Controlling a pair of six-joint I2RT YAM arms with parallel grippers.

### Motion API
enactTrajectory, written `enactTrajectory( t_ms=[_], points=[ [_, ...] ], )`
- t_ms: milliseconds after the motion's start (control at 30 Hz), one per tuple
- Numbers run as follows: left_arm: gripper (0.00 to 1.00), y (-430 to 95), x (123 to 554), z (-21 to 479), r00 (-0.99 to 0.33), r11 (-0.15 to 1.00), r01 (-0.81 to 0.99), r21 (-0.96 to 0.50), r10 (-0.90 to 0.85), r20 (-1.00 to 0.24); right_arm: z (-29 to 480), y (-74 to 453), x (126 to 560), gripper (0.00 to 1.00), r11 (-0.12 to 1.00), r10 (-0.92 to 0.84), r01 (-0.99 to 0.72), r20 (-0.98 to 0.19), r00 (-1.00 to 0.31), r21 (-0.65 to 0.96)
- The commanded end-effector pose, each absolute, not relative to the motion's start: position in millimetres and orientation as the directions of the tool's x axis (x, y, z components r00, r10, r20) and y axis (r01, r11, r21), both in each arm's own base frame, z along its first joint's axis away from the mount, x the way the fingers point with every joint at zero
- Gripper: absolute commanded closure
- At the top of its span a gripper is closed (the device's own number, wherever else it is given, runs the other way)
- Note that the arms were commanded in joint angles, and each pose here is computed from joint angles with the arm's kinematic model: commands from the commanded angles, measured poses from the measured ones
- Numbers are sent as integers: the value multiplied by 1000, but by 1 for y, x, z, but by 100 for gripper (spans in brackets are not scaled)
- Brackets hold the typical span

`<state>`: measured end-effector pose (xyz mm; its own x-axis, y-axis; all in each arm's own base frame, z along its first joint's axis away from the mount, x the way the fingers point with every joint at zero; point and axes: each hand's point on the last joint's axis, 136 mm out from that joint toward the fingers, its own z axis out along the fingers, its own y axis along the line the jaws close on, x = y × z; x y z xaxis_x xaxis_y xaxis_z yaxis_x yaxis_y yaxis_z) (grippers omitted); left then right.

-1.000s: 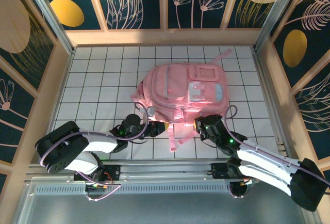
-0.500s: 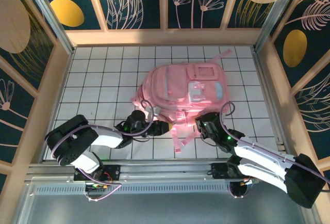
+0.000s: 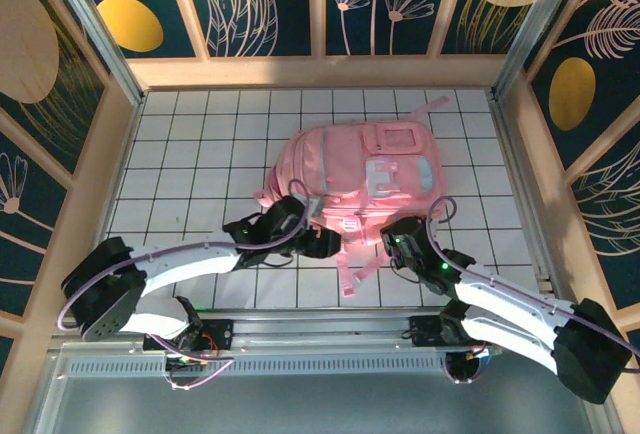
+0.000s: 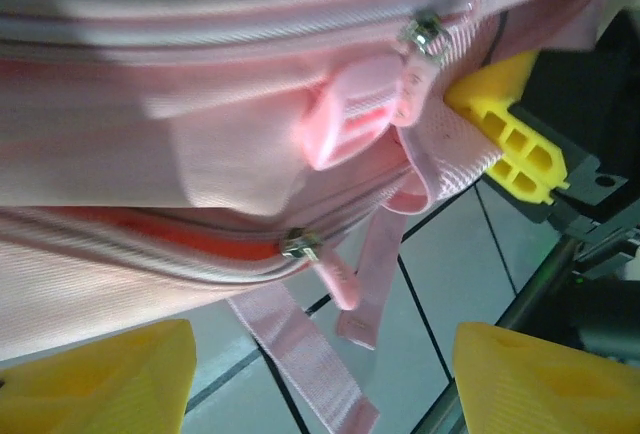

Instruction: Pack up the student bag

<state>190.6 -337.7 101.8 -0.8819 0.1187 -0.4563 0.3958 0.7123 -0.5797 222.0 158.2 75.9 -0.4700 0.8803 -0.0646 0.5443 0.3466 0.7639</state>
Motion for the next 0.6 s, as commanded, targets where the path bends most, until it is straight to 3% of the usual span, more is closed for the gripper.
enactTrajectory(
  t_ms=[0,200,567],
  points=[
    [31,-323,182,60,-911,863,340,-373,204,-358,90,146,235,100,367,903,540,-151,-402,757],
    [30,-326,193,59,-935,945,248,-215,175,-308,101,146,235,100,375,904,534,-173,-390,758],
    [28,-335,201,49,-937,966,229,-119,186,-297,106,160,239,100,351,899,504,-132,-418,789]
  ],
)
